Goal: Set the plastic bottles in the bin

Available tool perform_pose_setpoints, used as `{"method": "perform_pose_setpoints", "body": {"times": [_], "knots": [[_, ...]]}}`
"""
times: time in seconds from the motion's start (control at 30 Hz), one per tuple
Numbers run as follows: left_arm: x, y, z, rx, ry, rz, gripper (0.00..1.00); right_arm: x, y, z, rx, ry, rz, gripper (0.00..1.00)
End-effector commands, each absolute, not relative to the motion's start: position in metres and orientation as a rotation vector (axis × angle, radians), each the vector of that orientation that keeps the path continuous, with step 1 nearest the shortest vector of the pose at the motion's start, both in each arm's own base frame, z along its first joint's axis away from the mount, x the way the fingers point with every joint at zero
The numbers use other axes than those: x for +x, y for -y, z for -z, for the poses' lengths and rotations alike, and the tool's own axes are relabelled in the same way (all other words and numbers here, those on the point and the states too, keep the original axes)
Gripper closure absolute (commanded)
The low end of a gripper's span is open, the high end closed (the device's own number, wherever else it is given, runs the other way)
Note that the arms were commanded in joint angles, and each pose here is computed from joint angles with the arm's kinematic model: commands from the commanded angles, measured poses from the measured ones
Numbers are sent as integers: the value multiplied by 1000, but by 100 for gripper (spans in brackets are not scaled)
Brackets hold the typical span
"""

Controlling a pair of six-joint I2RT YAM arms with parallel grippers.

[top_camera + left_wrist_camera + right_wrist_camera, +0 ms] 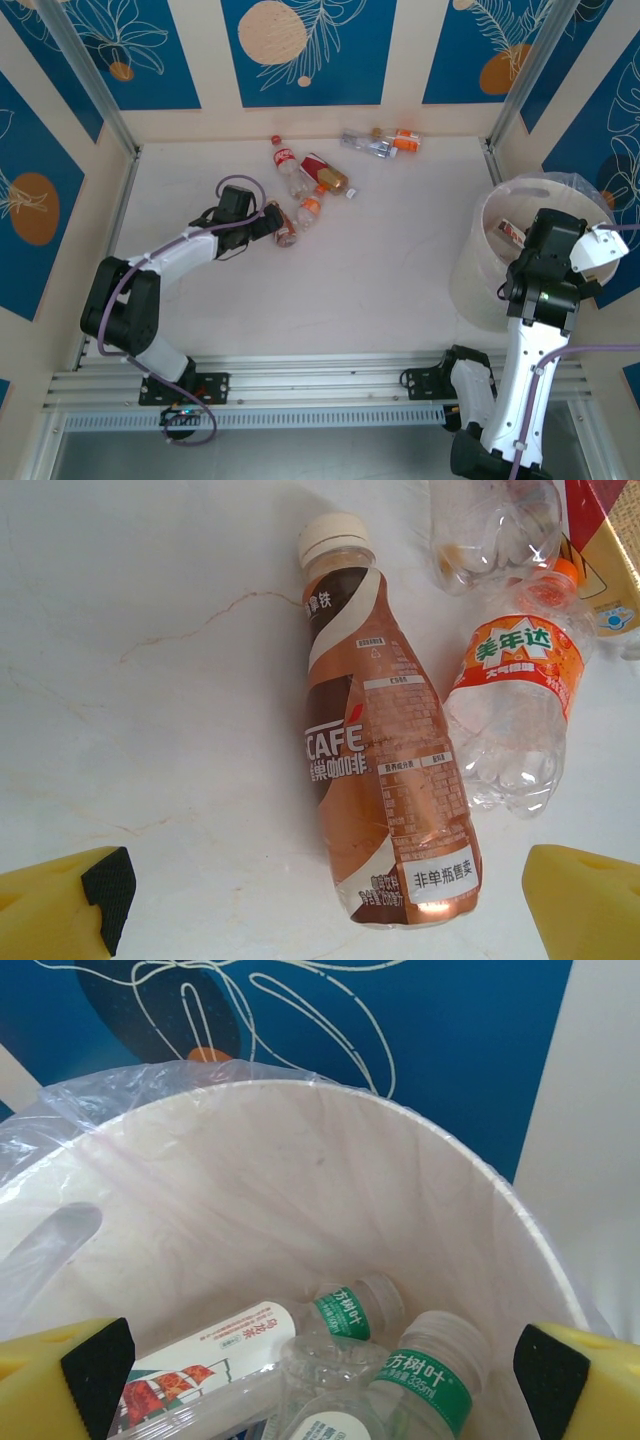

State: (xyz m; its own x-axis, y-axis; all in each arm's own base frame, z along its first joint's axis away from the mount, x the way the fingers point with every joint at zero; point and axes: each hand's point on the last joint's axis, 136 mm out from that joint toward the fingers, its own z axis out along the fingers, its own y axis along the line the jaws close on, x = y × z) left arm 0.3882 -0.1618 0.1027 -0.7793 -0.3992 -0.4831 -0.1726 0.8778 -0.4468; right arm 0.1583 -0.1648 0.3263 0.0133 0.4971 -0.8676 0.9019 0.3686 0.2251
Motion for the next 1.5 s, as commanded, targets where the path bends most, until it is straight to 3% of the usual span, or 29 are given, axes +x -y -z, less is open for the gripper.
{"method": "perform_pose_setpoints", "body": {"times": [0.0,0.27,0.43,0.6,0.77,0.97,1.47], "knots": [[392,158,-99,-428,-2494,493,0,165,159,-345,1230,-1594,422,0],[385,162,-84,-374,-2573,379,0,188,110,-381,940,-1568,67,1],[387,183,-83,-319,-2575,453,0,191,87,-393,800,-1578,-28,1],[390,196,-81,-298,-2592,461,0,212,-1,-414,288,-1636,-406,1],[391,206,-79,-262,-2600,418,0,221,-46,-409,116,-1696,-690,1],[396,208,-77,-215,-2581,198,0,236,-58,-392,82,-1732,-691,1],[412,221,-51,-159,-2565,183,13,258,-77,-374,-38,-1833,-532,1]]}}
